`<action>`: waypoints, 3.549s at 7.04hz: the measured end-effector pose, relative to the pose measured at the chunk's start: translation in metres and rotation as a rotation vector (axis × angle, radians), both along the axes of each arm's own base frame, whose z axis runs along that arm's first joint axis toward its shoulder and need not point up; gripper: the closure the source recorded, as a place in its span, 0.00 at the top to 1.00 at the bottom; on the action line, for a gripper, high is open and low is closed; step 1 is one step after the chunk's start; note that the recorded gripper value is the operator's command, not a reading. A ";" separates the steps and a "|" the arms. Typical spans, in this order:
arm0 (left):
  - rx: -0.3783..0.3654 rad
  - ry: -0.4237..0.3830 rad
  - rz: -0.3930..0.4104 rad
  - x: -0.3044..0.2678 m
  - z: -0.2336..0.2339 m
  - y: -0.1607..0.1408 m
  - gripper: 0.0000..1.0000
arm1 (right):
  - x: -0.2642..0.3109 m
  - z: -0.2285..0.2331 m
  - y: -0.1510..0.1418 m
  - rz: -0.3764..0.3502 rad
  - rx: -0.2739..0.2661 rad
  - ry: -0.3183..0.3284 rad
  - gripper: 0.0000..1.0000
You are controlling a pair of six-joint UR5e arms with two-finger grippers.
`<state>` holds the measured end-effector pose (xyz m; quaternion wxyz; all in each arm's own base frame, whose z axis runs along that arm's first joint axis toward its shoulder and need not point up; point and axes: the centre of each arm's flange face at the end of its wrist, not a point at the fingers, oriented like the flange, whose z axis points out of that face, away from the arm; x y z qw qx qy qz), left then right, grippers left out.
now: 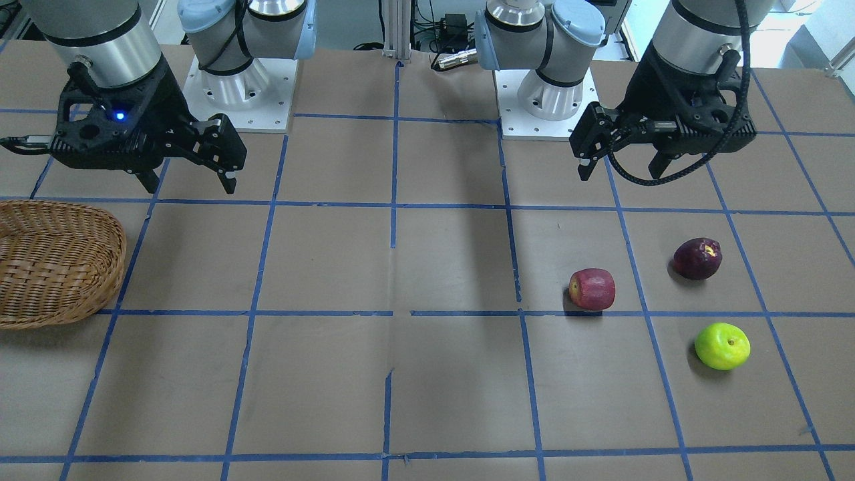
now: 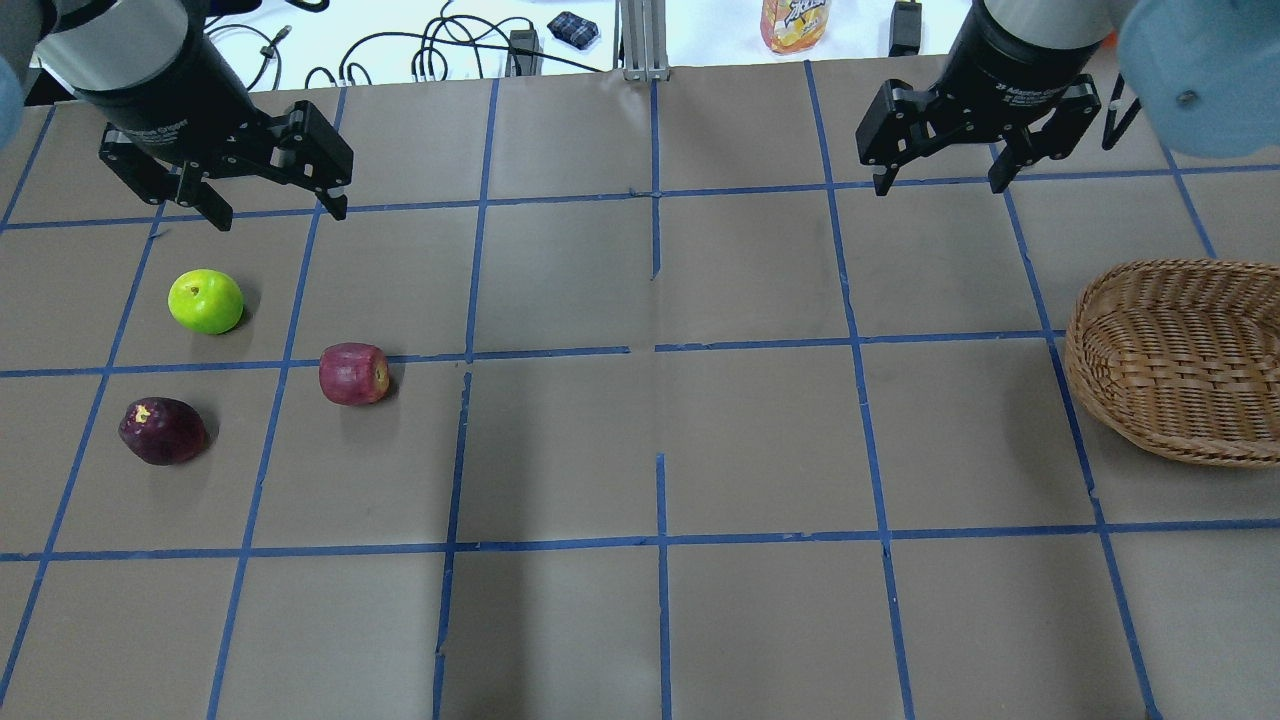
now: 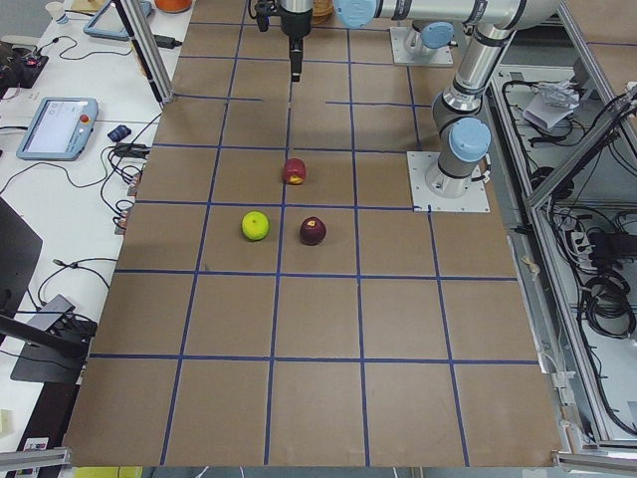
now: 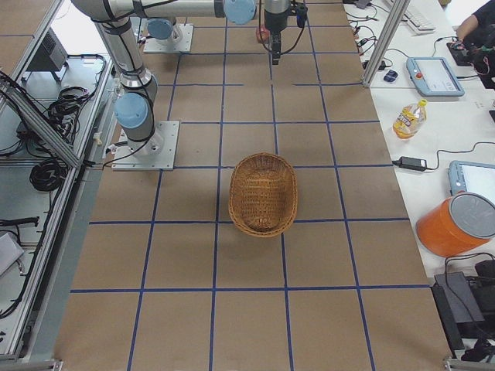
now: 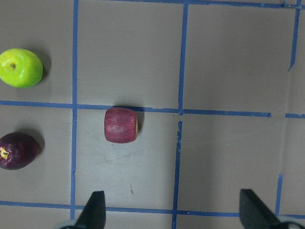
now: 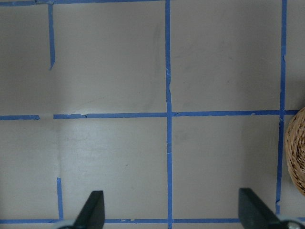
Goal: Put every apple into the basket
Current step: 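Reach the left gripper down and grasp the red apple, then carry the red apple with the left gripper to the table center and release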
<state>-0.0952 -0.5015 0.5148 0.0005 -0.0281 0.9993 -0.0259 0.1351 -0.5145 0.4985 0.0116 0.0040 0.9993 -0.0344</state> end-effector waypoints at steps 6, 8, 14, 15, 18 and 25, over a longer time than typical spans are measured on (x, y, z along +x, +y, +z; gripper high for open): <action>0.146 0.046 -0.084 0.117 -0.164 -0.029 1.00 | 0.000 -0.007 0.003 -0.001 0.015 -0.001 1.00; 0.143 0.049 -0.096 0.116 -0.228 -0.026 1.00 | 0.000 -0.016 0.007 -0.002 0.031 0.000 1.00; 0.111 0.025 -0.127 0.090 -0.314 -0.018 0.58 | 0.000 -0.018 0.007 -0.002 0.034 0.000 1.00; 0.117 0.029 -0.123 0.090 -0.321 -0.018 0.15 | 0.000 -0.018 0.007 -0.002 0.034 0.000 1.00; 0.067 0.019 -0.078 0.084 -0.301 -0.029 0.10 | 0.000 -0.018 0.007 -0.002 0.034 0.000 1.00; -0.061 0.229 0.012 -0.238 -0.264 -0.048 0.10 | 0.000 -0.017 0.008 -0.003 0.032 0.000 1.00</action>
